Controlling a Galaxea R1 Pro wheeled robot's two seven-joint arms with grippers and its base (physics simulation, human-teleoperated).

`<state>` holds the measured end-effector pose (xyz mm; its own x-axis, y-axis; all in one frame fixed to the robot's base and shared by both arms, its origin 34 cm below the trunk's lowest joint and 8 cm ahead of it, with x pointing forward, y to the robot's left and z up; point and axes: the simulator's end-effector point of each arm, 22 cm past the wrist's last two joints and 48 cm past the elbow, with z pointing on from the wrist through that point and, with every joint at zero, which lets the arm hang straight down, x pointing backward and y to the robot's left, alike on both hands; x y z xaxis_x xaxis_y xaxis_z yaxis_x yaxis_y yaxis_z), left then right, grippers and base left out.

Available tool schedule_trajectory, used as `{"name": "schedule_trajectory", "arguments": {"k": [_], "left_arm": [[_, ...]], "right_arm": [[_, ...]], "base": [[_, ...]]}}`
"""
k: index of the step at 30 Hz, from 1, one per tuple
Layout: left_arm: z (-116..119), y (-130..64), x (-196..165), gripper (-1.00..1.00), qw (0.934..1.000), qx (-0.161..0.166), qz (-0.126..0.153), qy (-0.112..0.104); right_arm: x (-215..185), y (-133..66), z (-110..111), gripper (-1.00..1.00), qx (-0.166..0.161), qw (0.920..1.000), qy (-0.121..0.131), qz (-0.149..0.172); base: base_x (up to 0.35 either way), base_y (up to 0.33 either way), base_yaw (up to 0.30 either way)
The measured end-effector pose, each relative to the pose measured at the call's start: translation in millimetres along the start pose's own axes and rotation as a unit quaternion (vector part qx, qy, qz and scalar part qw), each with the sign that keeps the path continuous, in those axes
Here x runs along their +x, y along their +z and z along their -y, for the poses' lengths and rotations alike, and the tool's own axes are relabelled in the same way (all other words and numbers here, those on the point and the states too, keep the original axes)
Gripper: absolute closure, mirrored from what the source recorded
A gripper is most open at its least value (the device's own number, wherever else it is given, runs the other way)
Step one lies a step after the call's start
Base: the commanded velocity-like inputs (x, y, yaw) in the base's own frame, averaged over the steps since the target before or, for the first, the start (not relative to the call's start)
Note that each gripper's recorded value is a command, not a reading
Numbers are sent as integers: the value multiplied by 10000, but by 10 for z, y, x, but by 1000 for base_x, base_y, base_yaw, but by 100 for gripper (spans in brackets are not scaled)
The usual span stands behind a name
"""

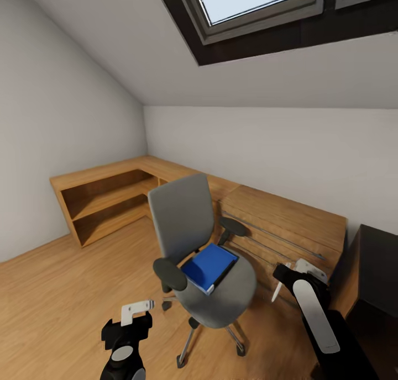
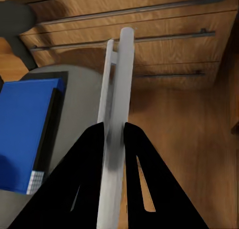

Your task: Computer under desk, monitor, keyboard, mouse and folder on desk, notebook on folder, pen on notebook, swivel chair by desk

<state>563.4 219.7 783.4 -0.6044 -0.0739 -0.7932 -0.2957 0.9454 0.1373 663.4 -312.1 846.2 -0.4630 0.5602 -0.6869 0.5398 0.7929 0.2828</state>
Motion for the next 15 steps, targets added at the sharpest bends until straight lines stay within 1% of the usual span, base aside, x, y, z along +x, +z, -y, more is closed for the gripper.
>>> {"name": "schedule_trajectory", "arguments": {"k": [12, 14, 15], "left_arm": [[-21, -113, -146, -100, 10000, 2, -10, 14], [-23, -122, -157, -100, 10000, 2, -14, 17], [-21, -122, -156, -100, 10000, 6, -16, 19]], "right_arm": [[-179, -122, -7, 100, 39, 10000, 29, 39], [-244, -123, 49, 100, 80, 9999, 8, 89], [-303, -115, 112, 100, 124, 9998, -12, 144]], "base": [[-1, 0, -298], [0, 0, -298], [0, 0, -298]]}}
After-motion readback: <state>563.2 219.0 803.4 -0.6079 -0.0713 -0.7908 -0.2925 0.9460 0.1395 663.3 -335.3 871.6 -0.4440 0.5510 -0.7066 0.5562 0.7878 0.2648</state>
